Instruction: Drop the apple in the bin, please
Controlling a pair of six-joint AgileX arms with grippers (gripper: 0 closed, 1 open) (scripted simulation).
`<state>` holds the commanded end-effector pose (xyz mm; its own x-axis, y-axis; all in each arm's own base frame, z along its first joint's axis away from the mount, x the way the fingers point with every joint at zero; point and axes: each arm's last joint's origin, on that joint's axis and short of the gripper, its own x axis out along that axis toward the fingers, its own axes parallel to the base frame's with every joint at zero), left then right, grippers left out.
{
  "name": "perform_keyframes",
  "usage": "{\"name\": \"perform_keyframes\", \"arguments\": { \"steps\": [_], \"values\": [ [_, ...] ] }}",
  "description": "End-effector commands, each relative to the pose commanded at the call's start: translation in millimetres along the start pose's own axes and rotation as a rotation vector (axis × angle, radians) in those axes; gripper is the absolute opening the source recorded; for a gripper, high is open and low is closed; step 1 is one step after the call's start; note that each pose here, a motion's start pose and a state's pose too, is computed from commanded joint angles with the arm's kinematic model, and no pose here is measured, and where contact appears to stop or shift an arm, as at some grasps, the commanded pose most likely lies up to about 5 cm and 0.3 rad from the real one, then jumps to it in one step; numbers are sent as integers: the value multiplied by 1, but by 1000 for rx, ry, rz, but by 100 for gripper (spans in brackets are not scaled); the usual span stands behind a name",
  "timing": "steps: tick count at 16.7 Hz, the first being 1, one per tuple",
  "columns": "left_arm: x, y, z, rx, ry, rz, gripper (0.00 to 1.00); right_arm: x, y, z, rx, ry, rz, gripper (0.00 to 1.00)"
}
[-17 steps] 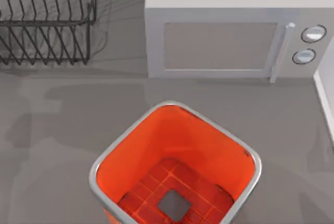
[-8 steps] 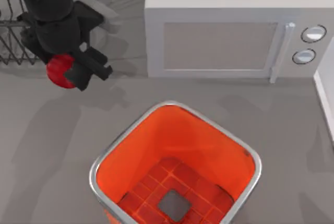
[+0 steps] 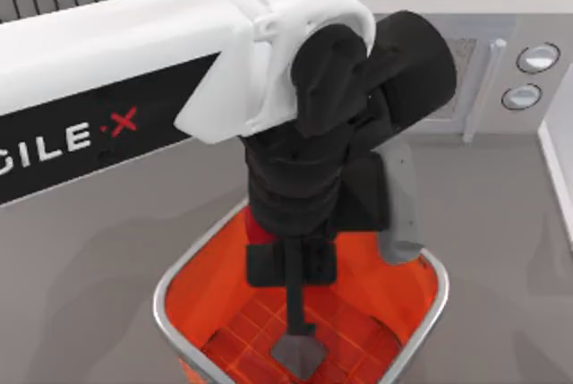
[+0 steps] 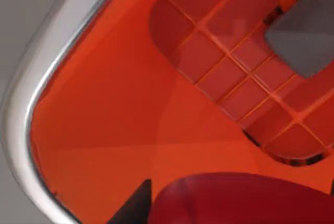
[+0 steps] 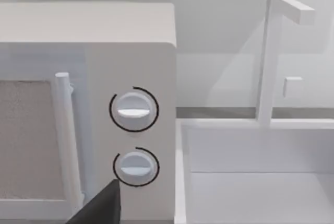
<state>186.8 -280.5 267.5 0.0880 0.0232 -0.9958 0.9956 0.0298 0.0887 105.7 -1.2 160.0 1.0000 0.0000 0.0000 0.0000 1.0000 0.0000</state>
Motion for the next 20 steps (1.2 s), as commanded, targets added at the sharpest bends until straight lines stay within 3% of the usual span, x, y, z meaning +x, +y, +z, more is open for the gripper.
{"name": "perform_keyframes", "arguments": {
  "steps": [3,9,17,20],
  "values": [
    [-4,-25,8,111,-8,16,0,0,0,0,0,0,0,100],
    [-4,-24,8,117,-2,30,0,0,0,0,0,0,0,100],
    [61,-25,8,118,-9,20,0,0,0,0,0,0,0,100],
    [65,-25,8,119,-8,17,0,0,0,0,0,0,0,100]
  ]
}}
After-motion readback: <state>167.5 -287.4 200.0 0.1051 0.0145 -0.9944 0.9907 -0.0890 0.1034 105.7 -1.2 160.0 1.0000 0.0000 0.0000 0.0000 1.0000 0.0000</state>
